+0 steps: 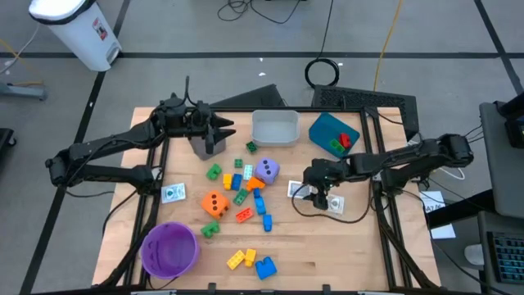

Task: Pick & Place Toys
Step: Put the black deck of cards into the gray bin

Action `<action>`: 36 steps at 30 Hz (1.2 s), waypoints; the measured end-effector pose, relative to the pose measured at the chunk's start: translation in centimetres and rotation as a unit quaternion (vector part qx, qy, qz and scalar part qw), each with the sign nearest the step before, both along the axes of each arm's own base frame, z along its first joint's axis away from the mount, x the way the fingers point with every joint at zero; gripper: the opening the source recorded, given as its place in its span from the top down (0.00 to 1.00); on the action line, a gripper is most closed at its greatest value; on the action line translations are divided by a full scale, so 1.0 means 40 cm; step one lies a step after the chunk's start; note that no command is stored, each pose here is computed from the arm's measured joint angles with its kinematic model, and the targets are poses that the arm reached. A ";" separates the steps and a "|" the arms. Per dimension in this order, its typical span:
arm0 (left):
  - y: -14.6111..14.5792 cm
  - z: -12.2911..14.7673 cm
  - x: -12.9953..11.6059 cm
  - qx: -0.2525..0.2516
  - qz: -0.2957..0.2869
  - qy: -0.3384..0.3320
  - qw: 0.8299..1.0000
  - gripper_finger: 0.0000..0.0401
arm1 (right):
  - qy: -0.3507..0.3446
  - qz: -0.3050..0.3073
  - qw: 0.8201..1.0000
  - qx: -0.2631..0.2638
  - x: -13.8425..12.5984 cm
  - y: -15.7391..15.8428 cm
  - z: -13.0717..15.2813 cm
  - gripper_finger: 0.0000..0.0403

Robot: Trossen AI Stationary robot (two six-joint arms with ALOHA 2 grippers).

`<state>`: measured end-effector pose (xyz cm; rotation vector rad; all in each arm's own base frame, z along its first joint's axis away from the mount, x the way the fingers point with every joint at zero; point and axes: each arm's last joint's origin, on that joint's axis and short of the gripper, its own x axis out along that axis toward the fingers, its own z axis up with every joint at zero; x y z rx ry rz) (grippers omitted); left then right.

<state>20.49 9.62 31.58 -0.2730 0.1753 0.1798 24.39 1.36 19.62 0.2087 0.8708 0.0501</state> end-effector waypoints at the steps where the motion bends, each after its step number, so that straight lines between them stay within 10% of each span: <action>1: 0.000 -0.001 0.000 -0.001 0.000 0.002 1.000 0.53 | -0.003 0.003 1.000 -0.007 0.008 -0.002 -0.009 0.24; 17: -0.001 -0.008 -0.002 -0.020 0.003 0.014 1.000 0.53 | 0.085 -0.017 0.996 -0.035 0.056 -0.018 -0.139 0.11; 36: -0.001 -0.008 -0.002 -0.019 0.003 0.015 1.000 0.53 | 0.055 -0.053 0.993 -0.086 0.047 -0.028 -0.109 0.13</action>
